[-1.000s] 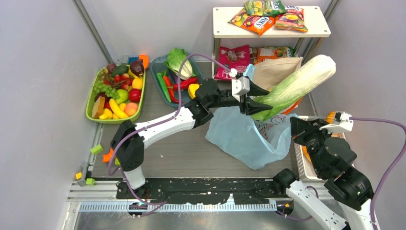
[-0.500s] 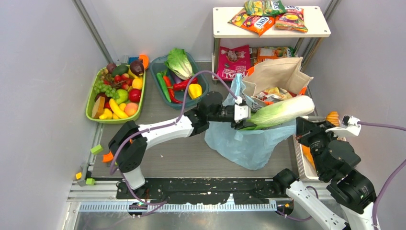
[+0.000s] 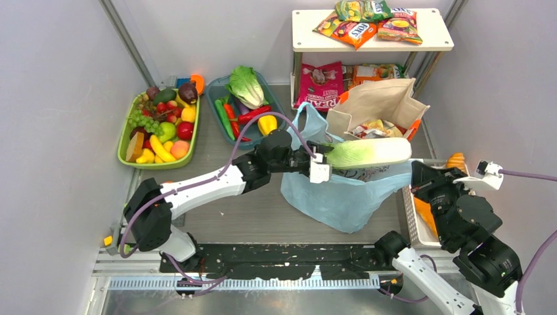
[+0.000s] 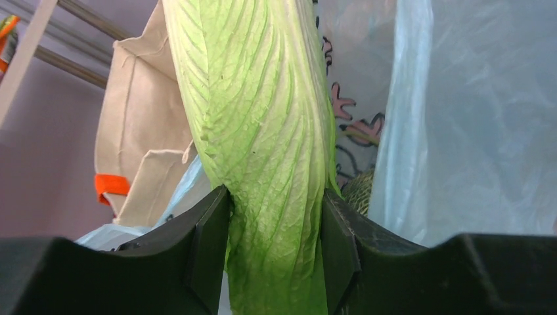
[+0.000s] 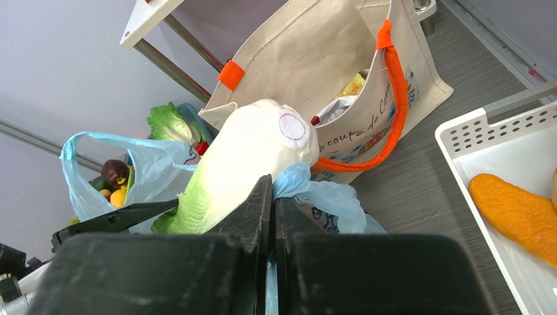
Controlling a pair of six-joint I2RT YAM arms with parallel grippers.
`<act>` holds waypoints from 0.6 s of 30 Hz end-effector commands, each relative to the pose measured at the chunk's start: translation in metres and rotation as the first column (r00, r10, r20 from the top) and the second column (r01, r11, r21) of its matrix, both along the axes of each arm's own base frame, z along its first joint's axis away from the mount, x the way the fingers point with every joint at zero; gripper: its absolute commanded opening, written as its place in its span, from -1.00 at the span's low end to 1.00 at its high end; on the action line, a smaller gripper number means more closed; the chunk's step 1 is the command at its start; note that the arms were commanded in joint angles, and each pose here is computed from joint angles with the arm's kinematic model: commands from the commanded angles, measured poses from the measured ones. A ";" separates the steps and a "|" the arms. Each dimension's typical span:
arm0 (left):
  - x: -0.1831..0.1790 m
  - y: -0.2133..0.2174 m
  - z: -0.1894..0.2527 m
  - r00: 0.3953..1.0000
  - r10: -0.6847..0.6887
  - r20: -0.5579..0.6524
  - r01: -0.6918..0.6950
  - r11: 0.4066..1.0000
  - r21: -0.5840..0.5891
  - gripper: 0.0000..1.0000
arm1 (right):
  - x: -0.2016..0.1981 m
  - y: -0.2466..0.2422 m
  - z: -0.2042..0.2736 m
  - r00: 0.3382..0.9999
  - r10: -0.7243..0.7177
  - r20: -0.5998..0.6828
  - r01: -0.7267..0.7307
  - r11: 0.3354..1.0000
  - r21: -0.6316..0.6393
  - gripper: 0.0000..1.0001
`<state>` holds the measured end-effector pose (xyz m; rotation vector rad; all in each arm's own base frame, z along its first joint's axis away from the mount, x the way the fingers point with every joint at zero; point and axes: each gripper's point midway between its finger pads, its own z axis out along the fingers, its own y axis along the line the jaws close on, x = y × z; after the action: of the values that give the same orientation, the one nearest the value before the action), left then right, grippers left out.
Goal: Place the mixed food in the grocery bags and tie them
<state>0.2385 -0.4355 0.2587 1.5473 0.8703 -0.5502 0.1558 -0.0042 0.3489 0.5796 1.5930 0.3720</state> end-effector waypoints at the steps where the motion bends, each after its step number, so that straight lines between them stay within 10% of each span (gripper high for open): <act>1: 0.008 0.021 0.018 0.976 0.026 0.218 -0.038 0.998 0.051 -1.00 | -0.005 -0.011 0.015 0.998 -0.039 0.044 0.039 0.999 0.017 -0.90; 18: 0.005 0.048 -0.002 0.948 -0.033 0.315 -0.047 0.969 0.243 -1.00 | 0.006 0.029 0.023 0.986 0.168 0.013 -0.167 0.982 -0.083 -0.90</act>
<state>0.2404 -0.3923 0.2225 1.8211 0.7652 -0.2409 0.1555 0.0086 0.3465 0.4736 1.6534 0.3810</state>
